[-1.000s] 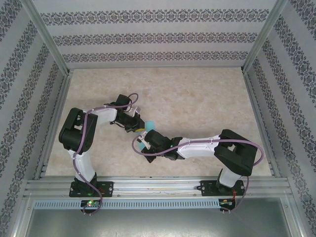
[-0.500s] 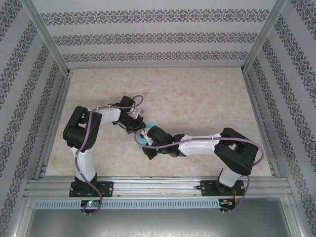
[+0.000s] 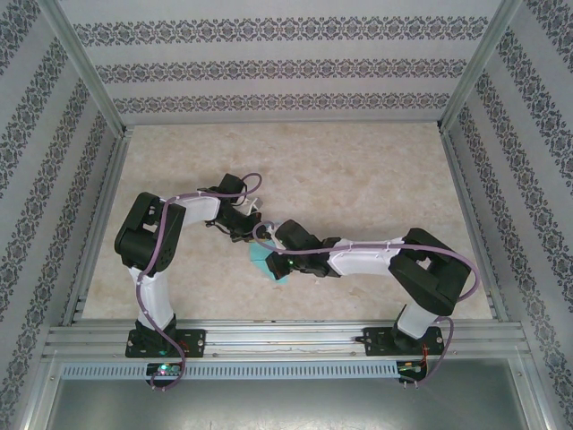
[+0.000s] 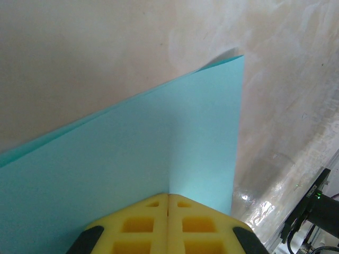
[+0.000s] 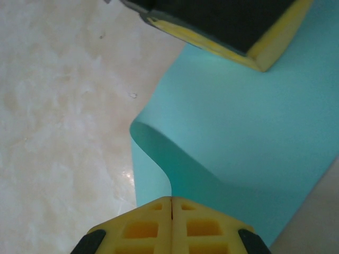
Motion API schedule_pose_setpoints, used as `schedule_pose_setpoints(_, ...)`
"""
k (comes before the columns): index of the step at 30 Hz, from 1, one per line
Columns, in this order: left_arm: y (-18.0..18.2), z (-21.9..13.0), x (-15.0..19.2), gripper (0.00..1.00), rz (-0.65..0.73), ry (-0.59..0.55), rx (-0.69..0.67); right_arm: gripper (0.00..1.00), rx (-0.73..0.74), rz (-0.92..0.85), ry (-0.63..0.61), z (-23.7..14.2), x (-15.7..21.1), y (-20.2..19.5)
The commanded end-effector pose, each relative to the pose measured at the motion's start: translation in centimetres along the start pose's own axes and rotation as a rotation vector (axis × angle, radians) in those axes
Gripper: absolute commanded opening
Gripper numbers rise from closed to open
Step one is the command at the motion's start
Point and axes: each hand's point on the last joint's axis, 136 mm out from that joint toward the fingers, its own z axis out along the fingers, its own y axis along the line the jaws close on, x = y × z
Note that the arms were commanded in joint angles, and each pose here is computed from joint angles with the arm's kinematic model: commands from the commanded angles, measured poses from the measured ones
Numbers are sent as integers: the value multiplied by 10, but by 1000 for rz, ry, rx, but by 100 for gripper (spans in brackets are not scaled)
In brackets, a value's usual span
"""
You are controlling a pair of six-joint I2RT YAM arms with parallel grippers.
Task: Fold a paper plane with a square sheet of paper (fold left side to right side)
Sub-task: Third fold the triangle at the center of the table.
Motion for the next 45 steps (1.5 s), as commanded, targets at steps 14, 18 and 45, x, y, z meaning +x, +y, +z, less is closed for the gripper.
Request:
schedule_pose_setpoints(14,26,18,19,3,-30,76,-107,0,87,65,3,2,-9,-30)
schedule_pose_setpoints(18,26,18,19,3,-31,74,-108,0,98,69,2,3,-10,-34)
schedule_pose_setpoints(45,27,19,20,2,-36,76,-112,0,129,66,7,1,-13,-43)
